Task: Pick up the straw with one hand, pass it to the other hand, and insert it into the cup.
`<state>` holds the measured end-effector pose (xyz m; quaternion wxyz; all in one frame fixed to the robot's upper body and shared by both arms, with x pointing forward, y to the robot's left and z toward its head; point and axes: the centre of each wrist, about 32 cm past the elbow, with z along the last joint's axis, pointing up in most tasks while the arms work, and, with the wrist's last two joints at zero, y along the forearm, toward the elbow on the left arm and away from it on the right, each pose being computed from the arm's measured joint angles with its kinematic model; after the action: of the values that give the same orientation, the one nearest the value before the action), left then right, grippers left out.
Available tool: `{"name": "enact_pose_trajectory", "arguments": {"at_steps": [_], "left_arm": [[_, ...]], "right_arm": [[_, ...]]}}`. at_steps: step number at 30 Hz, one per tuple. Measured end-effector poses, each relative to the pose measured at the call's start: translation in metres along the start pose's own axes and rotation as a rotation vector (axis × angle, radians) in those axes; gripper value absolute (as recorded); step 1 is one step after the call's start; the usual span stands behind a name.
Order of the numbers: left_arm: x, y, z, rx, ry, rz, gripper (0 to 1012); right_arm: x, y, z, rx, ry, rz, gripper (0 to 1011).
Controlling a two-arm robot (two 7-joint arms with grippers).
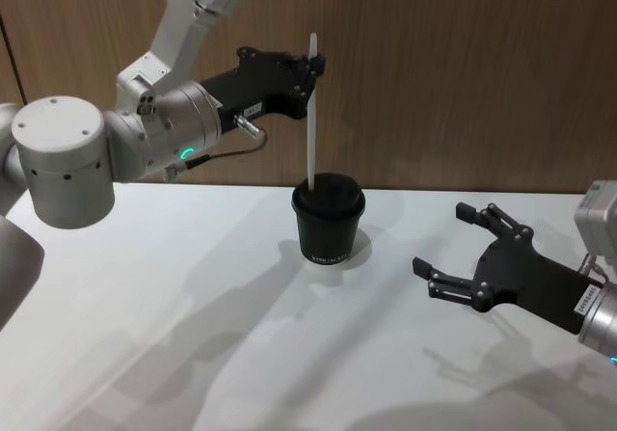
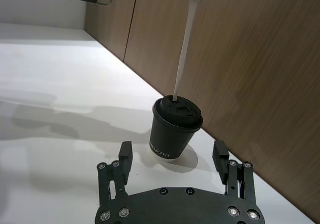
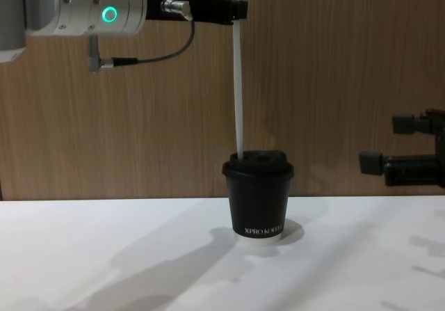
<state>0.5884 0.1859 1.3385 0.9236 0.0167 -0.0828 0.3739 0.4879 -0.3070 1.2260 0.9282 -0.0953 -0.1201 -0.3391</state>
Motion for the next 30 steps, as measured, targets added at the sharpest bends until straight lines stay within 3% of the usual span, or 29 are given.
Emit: {"name": "enact_pose_trajectory", "arguments": {"at_steps": [11,30], "left_arm": [[0.0017,-0.0024,-0.0038,0.008,0.009,-0.005,4],[0.0018,-0.0071,-0.0178,0.044,0.055,-0.025,7]], "right_arm": [[0.000,0.000,0.000,0.000,0.000,0.000,1001],[0.000,0.000,0.000,0.000,0.000,0.000,1001]]}}
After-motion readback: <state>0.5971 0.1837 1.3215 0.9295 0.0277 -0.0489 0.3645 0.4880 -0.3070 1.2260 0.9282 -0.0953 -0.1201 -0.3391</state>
